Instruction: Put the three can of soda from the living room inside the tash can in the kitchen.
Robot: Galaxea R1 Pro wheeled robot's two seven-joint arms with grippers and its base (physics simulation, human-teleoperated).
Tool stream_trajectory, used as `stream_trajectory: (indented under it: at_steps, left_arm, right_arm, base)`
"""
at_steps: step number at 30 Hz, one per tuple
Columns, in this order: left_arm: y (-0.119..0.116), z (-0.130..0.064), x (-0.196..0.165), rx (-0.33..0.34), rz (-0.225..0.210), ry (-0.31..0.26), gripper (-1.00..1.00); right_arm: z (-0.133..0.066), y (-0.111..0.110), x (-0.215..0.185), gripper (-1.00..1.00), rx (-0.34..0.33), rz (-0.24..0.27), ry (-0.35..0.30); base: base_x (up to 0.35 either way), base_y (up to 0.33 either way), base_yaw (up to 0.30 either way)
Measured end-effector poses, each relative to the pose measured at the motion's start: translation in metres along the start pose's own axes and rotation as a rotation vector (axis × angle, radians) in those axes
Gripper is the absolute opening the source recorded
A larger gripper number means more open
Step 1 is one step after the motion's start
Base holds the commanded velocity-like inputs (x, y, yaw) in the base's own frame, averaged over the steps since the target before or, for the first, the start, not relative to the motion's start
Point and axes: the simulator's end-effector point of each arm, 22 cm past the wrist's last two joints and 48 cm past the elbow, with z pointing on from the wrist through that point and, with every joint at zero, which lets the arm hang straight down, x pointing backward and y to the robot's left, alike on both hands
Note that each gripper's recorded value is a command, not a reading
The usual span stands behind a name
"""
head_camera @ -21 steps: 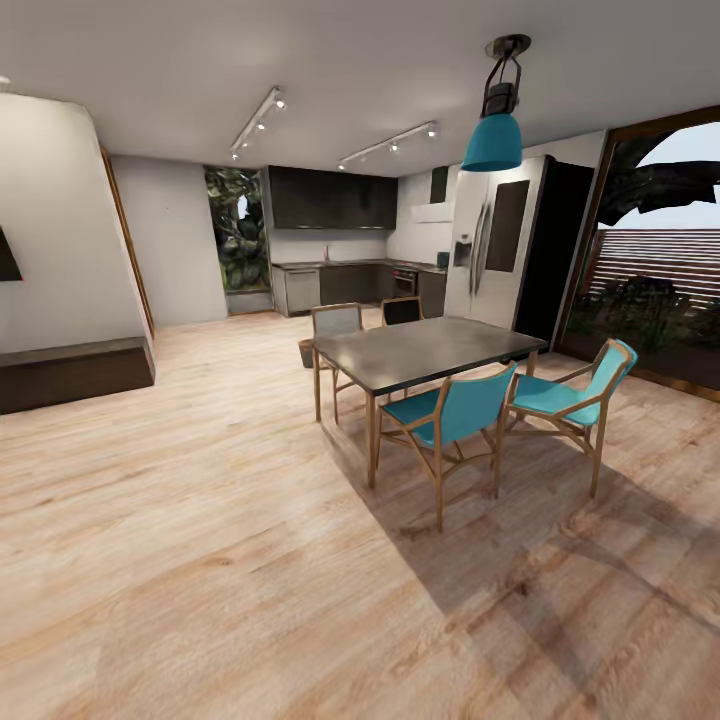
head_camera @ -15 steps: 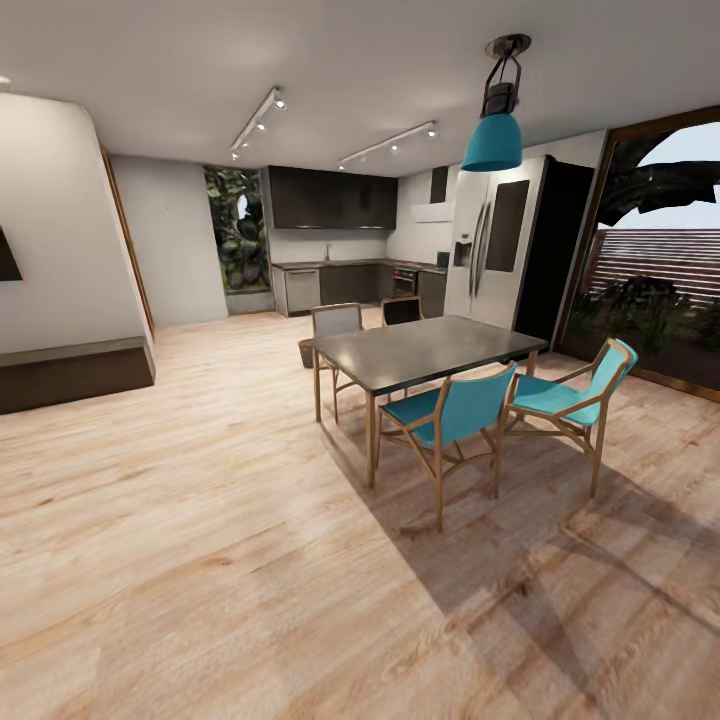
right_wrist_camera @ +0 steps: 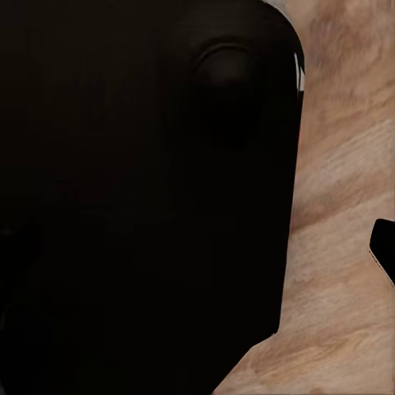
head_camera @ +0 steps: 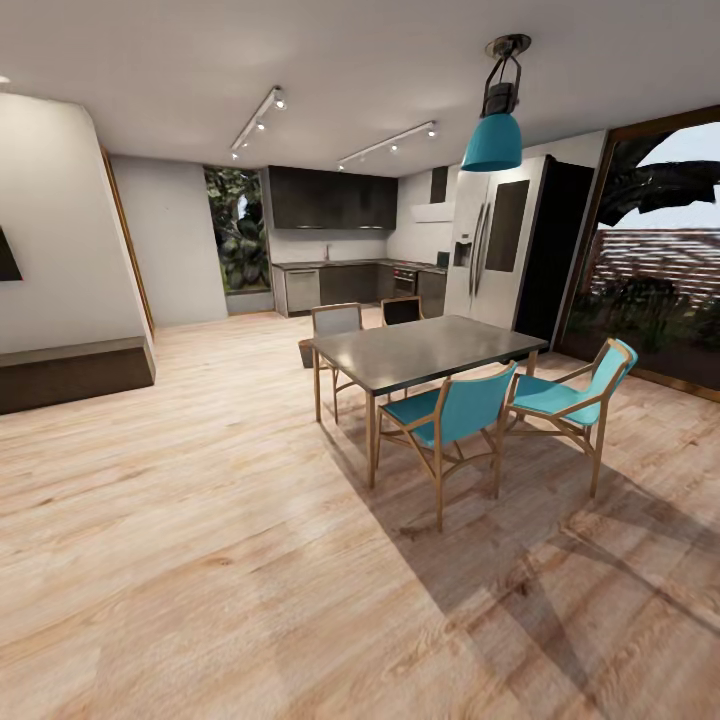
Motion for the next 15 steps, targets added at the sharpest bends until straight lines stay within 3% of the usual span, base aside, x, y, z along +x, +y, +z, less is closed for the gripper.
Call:
stream_trajectory:
  at_steps: [7,9,13,15]
  left_arm:
    - [-0.004,0.000,-0.003,0.009,-0.006,-0.007,1.00]
    - [-0.002,0.000,-0.017,0.010,-0.032,-0.032,1.00]
    - [0.003,-0.008,-0.104,0.026,-0.185,-0.137,1.00]
    - [0.002,-0.026,-0.193,0.052,-0.226,-0.207,1.00]
  right_arm:
    - [0.000,-0.007,-0.014,1.00,0.011,-0.007,-0.028]
    - [-0.001,-0.009,-0.033,1.00,0.015,-0.009,-0.062]
    - [-0.015,-0.010,-0.148,1.00,0.020,-0.024,-0.166]
    - [-0.035,-0.005,-0.225,1.00,0.018,-0.029,-0.189]
  base:
    - [0.000,0.000,0.000]
    - [0.000,0.000,0.000]
    - [0.000,0.000,0.000]
    - [0.000,0.000,0.000]
